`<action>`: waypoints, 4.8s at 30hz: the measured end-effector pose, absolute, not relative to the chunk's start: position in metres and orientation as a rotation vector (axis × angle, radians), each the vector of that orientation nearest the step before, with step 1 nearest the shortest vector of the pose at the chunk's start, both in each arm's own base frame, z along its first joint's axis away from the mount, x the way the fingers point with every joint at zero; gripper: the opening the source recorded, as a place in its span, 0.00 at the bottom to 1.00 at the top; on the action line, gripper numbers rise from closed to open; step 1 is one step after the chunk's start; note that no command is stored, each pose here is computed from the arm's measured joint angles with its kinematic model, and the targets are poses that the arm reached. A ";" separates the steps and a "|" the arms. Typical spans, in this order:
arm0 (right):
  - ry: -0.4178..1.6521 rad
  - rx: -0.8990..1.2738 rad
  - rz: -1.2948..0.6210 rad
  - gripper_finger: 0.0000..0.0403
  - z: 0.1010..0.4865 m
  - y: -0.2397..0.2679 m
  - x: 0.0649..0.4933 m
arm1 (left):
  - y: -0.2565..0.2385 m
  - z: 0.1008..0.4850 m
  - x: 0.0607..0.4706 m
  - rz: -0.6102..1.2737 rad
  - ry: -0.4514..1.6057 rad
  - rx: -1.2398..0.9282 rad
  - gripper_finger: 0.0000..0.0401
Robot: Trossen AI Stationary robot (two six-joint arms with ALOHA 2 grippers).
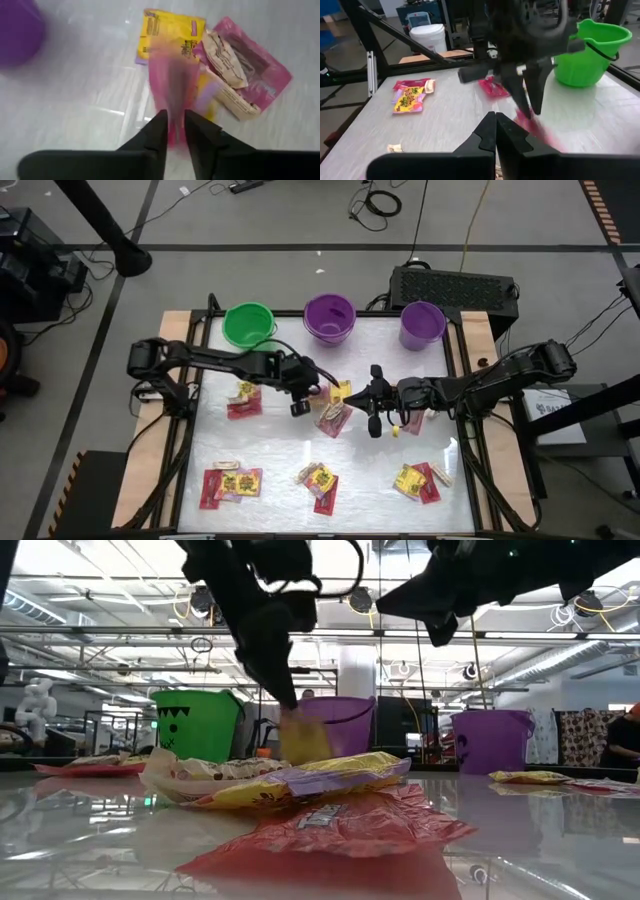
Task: Sort candy by brand, put in halloween buckets
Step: Put the red candy pack in the green bucket
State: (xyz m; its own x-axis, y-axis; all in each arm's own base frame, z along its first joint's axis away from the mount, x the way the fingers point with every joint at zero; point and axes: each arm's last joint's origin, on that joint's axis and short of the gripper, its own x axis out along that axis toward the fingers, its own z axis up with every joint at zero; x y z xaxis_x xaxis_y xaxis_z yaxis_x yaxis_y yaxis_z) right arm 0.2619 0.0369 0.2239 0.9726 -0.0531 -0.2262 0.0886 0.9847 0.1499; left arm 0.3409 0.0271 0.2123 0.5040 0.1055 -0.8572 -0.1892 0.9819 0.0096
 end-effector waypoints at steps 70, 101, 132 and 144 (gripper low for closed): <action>0.266 0.237 -0.088 0.00 0.220 0.037 0.261 | 0.108 0.308 0.228 0.791 0.973 -0.192 0.03; 0.273 0.213 -0.092 0.00 0.219 0.035 0.261 | 0.139 0.298 0.210 0.601 1.037 -0.266 0.43; 0.304 0.144 -0.206 0.00 0.216 0.003 0.262 | -0.019 0.203 0.175 0.164 1.342 -0.340 0.43; 0.301 0.158 -0.246 0.00 0.215 -0.008 0.262 | -0.027 0.167 0.187 0.136 1.143 -0.104 0.43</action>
